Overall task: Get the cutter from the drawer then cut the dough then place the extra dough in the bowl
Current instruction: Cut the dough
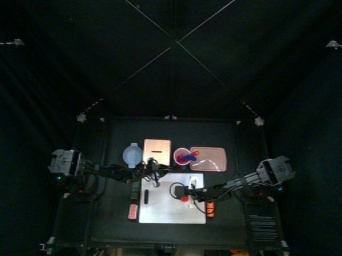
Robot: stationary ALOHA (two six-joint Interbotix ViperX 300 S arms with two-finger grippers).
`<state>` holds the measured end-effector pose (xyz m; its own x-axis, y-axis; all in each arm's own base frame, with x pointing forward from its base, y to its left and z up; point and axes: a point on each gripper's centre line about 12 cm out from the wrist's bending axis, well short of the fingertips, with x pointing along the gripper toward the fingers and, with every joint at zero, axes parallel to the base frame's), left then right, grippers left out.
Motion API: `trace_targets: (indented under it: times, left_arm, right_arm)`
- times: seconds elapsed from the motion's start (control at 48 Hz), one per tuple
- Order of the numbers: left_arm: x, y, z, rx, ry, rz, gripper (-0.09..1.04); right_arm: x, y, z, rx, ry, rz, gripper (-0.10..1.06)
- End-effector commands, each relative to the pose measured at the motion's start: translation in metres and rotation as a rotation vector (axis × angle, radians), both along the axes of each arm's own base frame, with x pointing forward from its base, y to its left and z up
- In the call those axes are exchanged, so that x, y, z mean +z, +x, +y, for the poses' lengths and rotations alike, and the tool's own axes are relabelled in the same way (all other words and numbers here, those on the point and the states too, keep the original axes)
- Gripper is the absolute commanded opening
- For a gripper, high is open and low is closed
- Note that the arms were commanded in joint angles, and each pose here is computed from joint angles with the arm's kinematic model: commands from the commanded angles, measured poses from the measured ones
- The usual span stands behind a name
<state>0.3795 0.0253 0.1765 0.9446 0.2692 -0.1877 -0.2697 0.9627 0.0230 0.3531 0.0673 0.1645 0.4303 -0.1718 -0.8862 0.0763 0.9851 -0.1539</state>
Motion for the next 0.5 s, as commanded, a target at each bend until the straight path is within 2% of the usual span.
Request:
trace_targets:
  times: [0.021,0.146,0.271,0.5]
  left_arm:
    - [0.006,0.002,0.0,0.003,0.0,-0.019,0.6]
    - [0.006,0.002,0.001,0.005,0.001,-0.019,0.6]
    - [0.006,0.002,0.002,0.006,0.001,-0.019,0.6]
    - [0.004,0.002,0.002,0.008,-0.001,-0.016,0.6]
  right_arm:
    - [0.008,0.002,0.005,0.001,0.027,-0.03,0.62]
    - [0.01,0.001,0.003,-0.003,0.029,-0.035,0.73]
    - [0.023,0.0,0.0,0.006,0.034,-0.077,0.77]
    - [0.055,-0.016,-0.011,0.018,0.1,-0.244,0.77]
